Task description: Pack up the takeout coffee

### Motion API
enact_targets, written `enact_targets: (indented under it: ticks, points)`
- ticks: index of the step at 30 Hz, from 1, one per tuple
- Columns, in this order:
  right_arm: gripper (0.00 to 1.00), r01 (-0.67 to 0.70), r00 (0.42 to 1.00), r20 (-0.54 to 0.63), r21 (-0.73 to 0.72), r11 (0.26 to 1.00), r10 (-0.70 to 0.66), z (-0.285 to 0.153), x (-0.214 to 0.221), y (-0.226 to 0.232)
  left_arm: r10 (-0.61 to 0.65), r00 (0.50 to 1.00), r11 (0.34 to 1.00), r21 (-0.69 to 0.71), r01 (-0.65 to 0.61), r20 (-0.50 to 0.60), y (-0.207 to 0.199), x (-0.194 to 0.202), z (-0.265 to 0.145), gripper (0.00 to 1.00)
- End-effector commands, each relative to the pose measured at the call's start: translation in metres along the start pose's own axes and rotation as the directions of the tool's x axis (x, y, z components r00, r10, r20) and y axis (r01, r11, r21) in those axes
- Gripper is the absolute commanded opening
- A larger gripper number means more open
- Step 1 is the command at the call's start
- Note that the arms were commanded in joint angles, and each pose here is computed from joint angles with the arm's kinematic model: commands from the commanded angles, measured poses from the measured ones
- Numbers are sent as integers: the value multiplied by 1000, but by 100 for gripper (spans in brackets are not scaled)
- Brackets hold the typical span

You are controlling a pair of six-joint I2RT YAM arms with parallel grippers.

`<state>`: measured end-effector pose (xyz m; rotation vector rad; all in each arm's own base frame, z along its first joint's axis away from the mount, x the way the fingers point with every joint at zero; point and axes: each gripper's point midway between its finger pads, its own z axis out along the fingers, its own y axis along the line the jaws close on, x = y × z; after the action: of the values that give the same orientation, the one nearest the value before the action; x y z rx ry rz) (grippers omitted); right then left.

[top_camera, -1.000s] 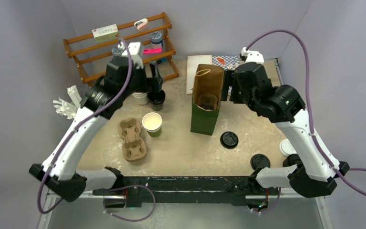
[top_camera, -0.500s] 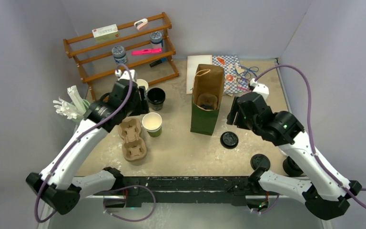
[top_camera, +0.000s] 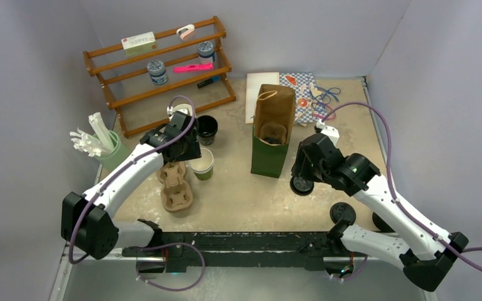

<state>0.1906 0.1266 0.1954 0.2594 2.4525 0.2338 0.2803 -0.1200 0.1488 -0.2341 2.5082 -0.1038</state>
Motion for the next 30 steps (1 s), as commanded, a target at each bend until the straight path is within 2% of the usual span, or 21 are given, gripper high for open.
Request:
enact_targets:
  ticks: [1, 7, 10, 14, 16, 20, 24, 28, 30]
  points:
    - [60, -16, 1000, 6, -10, 1000, 16, 1, -4, 5, -47, 999, 998, 41, 46, 19, -8, -4, 11, 48]
    - [59, -13, 1000, 11, 6, 1000, 13, 3, -5, 4, -38, 999, 999, 18, 38, 15, -3, -5, 11, 25]
    - [59, -9, 1000, 9, 8, 1000, 9, 4, -6, 5, -32, 999, 999, 1, 32, 41, 0, -13, 4, 19]
    - [57, 3, 1000, 1, -16, 1000, -3, 7, -7, 13, -15, 999, 1000, 14, 14, 47, -2, -18, -5, 4]
    - [57, 16, 1000, -1, -49, 999, -16, 7, -9, 21, -15, 999, 1000, 22, 14, 42, -3, -19, -9, 0]
    - [58, 36, 998, 64, -131, 991, -28, 6, -25, 40, -16, 998, 999, 39, 14, 53, -5, -24, -20, 0]
    - [59, 88, 995, 74, -271, 959, -70, 1, -27, 67, -14, 999, 997, 74, 11, 42, -10, -25, -29, 0]
    - [63, 132, 991, 79, -468, 874, -108, -9, -19, 107, -25, 1000, 984, 177, 23, 11, -29, -23, -41, 0]
    - [66, 188, 981, 151, -554, 811, -125, -21, -14, 132, -36, 999, 976, 217, 34, 5, -36, -24, -47, 0]
